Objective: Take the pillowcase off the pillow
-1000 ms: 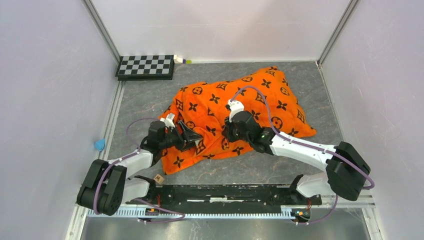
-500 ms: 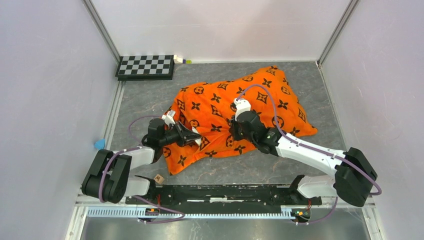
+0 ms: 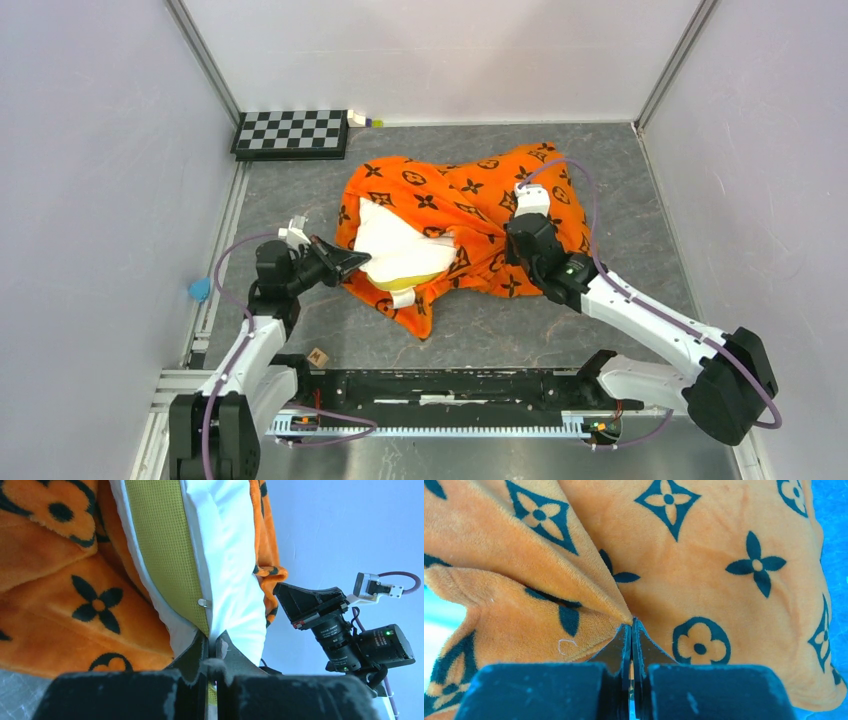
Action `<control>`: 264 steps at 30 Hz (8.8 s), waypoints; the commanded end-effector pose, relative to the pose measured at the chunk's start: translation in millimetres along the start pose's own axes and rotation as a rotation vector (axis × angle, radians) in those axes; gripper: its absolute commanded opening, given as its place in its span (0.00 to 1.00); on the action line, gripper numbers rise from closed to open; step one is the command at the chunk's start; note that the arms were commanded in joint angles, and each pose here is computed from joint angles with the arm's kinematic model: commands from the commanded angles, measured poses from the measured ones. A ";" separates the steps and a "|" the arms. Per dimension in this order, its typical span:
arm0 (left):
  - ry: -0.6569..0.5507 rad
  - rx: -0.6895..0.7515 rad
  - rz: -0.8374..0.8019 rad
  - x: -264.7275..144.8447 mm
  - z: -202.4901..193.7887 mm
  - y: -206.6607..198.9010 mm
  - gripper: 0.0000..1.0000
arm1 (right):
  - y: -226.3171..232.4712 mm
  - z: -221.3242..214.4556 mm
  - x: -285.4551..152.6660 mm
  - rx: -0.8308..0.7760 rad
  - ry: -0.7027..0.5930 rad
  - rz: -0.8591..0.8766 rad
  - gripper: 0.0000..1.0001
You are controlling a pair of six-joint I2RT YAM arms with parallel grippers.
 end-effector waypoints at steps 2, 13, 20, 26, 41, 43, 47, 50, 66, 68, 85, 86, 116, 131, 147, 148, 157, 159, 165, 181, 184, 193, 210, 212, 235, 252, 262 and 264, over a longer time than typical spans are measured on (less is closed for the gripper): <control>-0.079 0.083 0.032 -7.8 24.8 -11.4 0.02 | -1.2 0.4 -2.1 -0.161 0.002 0.075 0.04; 0.009 0.090 -0.016 -10.9 11.2 -24.3 0.02 | 101.7 14.8 -39.3 -0.277 0.004 0.665 0.95; 0.025 0.119 -0.041 -16.4 7.2 -39.4 0.02 | 162.6 36.7 -28.0 -0.399 -0.007 0.554 0.94; 0.049 0.179 -0.050 -26.0 1.7 -56.7 0.02 | 162.9 48.6 9.8 -0.428 -0.018 0.300 0.89; -0.059 0.363 0.066 -48.7 34.1 -91.2 0.02 | -23.2 -7.6 51.9 -0.434 0.186 -0.293 0.86; -0.059 0.377 0.079 -49.5 39.0 -95.6 0.02 | -61.3 -8.2 45.0 -0.374 0.179 -0.352 0.86; -0.056 0.365 0.055 -45.7 42.2 -101.5 0.02 | -84.7 4.3 37.7 -0.351 0.160 -0.376 0.88; -0.058 0.346 0.000 -42.9 41.0 -108.8 0.02 | -50.2 14.1 37.2 -0.349 0.153 -0.159 0.88; -0.006 0.342 -0.054 -37.0 34.6 -113.0 0.02 | 86.1 87.9 -50.9 -0.376 -0.252 0.470 0.90; -0.002 0.346 -0.056 -36.7 34.6 -113.3 0.02 | 92.6 86.9 -57.1 -0.374 -0.269 0.527 0.90; 0.040 0.342 -0.089 -39.3 20.2 -115.4 0.02 | 145.2 64.7 -99.6 -0.466 -0.360 0.759 0.98; 0.041 0.342 -0.092 -39.4 19.5 -116.6 0.02 | 154.5 58.8 -97.3 -0.498 -0.344 0.750 0.98; -0.086 0.142 -0.002 13.5 37.2 -100.7 0.78 | 153.2 20.2 -137.0 -0.617 -0.549 0.694 0.00; -0.212 0.089 0.334 21.3 46.0 -5.4 0.67 | 115.2 67.1 -170.7 -0.451 -0.663 0.649 0.00; -0.142 0.024 0.254 91.8 52.9 17.4 0.35 | 72.9 108.4 -231.1 -0.327 -0.875 0.756 0.00; -0.112 0.018 0.259 98.4 48.2 20.6 0.34 | 70.4 110.5 -233.1 -0.313 -0.882 0.755 0.00; 0.199 0.019 0.169 146.3 -6.8 22.0 0.38 | 64.7 116.7 -238.3 -0.237 -0.901 0.760 0.00; 0.200 0.023 0.168 141.2 0.1 19.3 0.41 | 67.9 112.0 -236.1 -0.247 -0.887 0.772 0.00; 0.118 0.081 0.166 104.5 34.1 -23.6 0.63 | 84.2 87.5 -216.3 -0.320 -0.790 0.779 0.00; -0.281 0.270 0.434 -13.8 97.1 -79.5 1.00 | 148.5 5.2 -120.4 -0.437 -0.432 0.646 0.00; -0.236 0.278 0.437 -18.7 85.7 -75.8 1.00 | 168.7 -0.7 -96.4 -0.507 -0.301 0.591 0.00; -0.138 0.332 0.475 -23.0 60.9 -44.9 1.00 | 223.7 -42.8 -129.7 -0.676 -0.141 1.002 0.81; 0.041 0.155 0.442 1.2 11.1 0.2 0.96 | 132.4 43.3 -38.4 -0.406 -0.098 0.476 0.98; 0.048 0.140 0.434 2.5 6.6 3.7 0.96 | 140.4 44.7 -28.2 -0.412 -0.080 0.469 0.98; 0.202 0.047 0.101 44.1 -25.1 -19.1 0.49 | 124.5 26.2 91.9 -0.491 0.019 0.061 0.98; 0.035 0.182 0.145 3.0 39.8 -40.6 0.02 | -86.2 24.7 119.4 -0.310 0.150 -0.339 0.98; -0.086 0.274 0.239 -28.2 76.4 -51.9 0.02 | -144.6 43.3 101.6 -0.142 0.076 -0.493 0.98; -0.152 0.280 0.280 -38.6 89.2 -50.7 0.02 | -157.9 45.4 96.5 -0.111 0.062 -0.526 0.98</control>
Point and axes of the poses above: each gripper's point midway between its finger pads, its own x axis out along the fingers, its own y axis along the line the jaws close on, z = x × y, the point moved 1 cm from there along -x, back along the fingers, and after that the axes turned 4 degrees about x, right-handed, at the moved point
